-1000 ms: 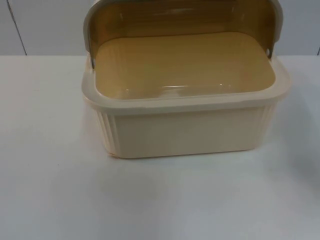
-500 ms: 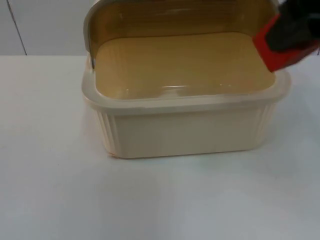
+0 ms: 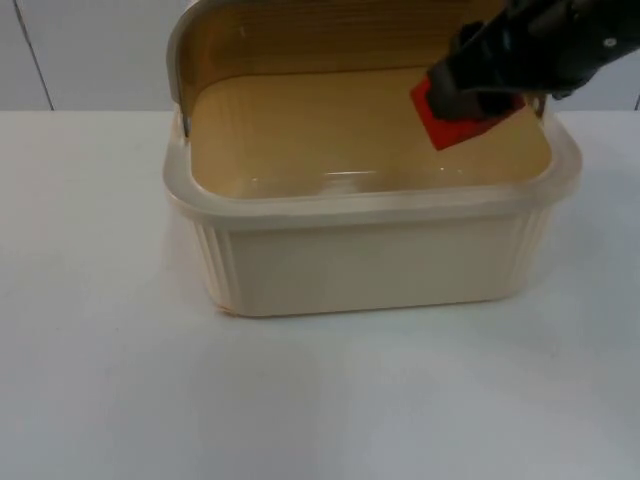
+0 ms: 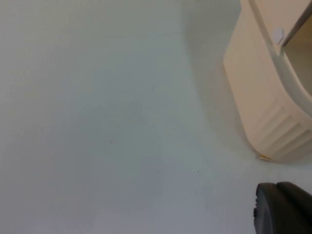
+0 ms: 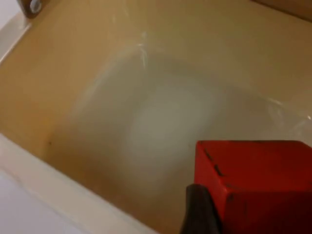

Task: Open the box lid with the left hand, place the block into the box with the right hand, then close the box lid with the left hand.

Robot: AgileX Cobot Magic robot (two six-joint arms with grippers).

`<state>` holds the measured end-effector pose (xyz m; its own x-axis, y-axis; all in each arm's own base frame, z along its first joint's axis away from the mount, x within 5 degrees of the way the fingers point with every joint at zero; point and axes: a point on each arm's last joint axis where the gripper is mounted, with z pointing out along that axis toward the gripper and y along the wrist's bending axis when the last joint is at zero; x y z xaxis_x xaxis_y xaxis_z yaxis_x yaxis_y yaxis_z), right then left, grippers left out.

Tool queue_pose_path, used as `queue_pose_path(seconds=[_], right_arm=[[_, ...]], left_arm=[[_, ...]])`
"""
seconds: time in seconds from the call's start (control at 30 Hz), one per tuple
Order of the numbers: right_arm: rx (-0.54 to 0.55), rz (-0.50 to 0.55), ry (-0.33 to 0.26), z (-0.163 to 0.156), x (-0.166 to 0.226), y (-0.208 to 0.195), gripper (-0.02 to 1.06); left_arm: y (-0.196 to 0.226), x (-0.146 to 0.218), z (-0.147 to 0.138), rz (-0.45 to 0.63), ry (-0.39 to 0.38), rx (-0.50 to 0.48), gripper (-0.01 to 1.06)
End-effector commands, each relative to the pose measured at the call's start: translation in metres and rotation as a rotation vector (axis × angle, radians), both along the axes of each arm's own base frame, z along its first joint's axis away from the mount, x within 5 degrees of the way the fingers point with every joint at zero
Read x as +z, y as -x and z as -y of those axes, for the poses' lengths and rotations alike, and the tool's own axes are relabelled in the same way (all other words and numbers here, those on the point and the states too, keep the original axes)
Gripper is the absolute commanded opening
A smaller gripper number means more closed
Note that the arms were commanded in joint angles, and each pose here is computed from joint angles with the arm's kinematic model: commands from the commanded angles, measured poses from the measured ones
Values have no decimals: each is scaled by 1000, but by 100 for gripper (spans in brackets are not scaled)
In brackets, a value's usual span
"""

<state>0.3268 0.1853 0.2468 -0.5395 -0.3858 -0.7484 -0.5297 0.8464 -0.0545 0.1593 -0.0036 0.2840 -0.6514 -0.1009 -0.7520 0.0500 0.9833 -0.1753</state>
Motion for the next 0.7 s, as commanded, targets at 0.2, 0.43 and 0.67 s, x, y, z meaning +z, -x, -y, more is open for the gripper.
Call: queue_pose_path(seconds=[0.2, 0.43, 0.67], right_arm=[[21, 62, -17, -12, -19, -16, 19], [23, 68, -20, -15, -32, -22, 63], [24, 89, -46, -16, -8, -14, 75]], left_arm=[[1, 1, -1, 11, -4, 7, 0], [1, 1, -1, 11, -4, 7, 0], [1, 1, -1, 11, -4, 7, 0]])
